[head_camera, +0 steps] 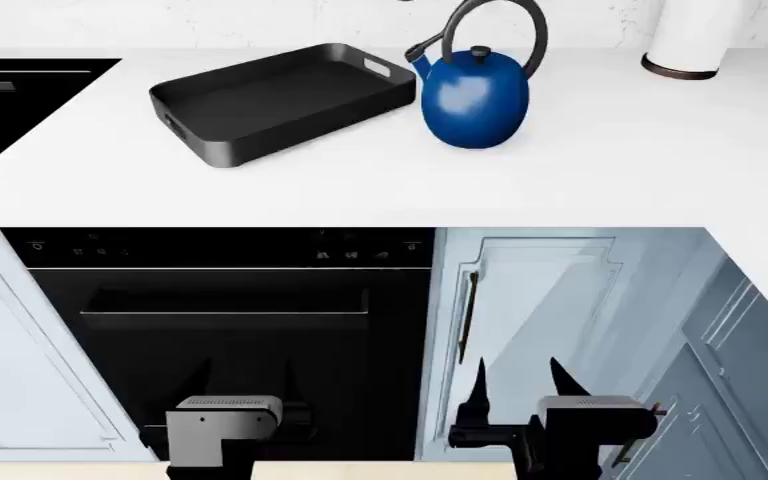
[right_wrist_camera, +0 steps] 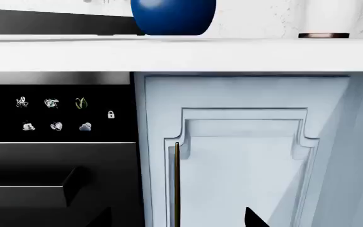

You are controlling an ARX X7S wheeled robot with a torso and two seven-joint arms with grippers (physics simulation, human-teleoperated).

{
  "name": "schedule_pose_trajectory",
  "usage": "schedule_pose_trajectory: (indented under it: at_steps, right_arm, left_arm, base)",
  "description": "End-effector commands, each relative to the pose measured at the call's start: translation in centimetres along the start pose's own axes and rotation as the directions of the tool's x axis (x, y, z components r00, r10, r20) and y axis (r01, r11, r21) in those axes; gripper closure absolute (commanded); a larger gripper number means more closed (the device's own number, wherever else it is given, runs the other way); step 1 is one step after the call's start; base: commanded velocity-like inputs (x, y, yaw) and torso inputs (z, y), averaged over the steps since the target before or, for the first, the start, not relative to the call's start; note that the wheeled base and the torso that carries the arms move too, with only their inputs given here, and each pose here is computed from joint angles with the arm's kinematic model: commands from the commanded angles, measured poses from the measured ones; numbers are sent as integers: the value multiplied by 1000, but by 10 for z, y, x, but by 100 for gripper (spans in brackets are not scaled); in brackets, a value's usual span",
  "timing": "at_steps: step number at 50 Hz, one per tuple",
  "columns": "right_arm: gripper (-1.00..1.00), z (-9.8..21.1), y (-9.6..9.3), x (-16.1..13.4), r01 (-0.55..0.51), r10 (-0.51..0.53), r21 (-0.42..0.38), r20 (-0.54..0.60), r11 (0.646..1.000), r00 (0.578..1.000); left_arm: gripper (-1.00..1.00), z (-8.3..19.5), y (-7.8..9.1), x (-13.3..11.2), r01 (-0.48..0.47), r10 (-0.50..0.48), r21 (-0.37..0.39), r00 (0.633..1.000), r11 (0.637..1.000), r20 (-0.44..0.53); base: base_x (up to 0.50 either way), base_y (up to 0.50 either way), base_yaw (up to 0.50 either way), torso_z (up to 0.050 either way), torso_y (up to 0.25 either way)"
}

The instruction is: Pick the kettle from the counter and place it on the tray. Then pick the mug from the cabinet and place it on the tray. Then close the cabinet doors.

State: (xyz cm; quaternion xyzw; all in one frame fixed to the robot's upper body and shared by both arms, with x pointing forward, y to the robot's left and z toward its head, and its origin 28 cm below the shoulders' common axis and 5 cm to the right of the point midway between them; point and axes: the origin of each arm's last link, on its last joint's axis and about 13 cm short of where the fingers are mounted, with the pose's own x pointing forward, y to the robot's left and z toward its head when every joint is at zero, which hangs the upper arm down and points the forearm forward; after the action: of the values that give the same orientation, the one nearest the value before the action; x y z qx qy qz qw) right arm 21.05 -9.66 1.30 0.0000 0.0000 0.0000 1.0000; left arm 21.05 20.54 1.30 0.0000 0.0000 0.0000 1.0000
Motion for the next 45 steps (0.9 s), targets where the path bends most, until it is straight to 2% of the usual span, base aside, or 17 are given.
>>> schedule_pose_trajectory:
  at_steps: [1,7,12,17,23,26,34,38,45]
  right_arm:
    - [-100,2,0,-1,2,-2,-6,6,1000,1000]
    - [-100,13,0,-8,15,-14,-21,32,1000,999]
    - [-100,22,-2,-11,27,-26,-21,51,999,998]
    - [-100,28,-4,-14,34,-33,-20,69,999,997]
    - [-100,29,-4,-15,34,-32,-21,74,999,997]
    - [-100,30,-5,-16,35,-33,-19,76,999,997]
    - [-100,34,-5,-19,38,-36,-18,88,999,995]
    - [-100,35,-5,-21,35,-33,-18,94,999,995]
    - [-100,36,-5,-22,37,-34,-19,102,999,994]
  left_arm:
    - [-100,1,0,-1,0,0,-6,1000,1000,4]
    - [-100,11,0,-8,13,-12,-26,999,1000,39]
    - [-100,33,0,-9,19,-16,-34,995,999,95]
    - [-100,78,3,-4,41,-31,-52,981,998,192]
    - [-100,130,8,5,49,-33,-54,963,997,267]
    - [-100,163,8,8,60,-42,-49,952,997,302]
    - [-100,287,4,35,64,-66,18,908,998,413]
    - [-100,351,2,53,32,-45,37,891,999,451]
    - [-100,437,-8,66,-18,-15,63,876,998,483]
  base:
    - [0,0,0,0,0]
    - [0,0,0,0,0]
    - [0,0,0,0,0]
    - [0,0,0,45,0]
    - [0,0,0,50,0]
    - [0,0,0,50,0]
    - [0,0,0,50,0]
    - [0,0,0,50,0]
    - [0,0,0,50,0]
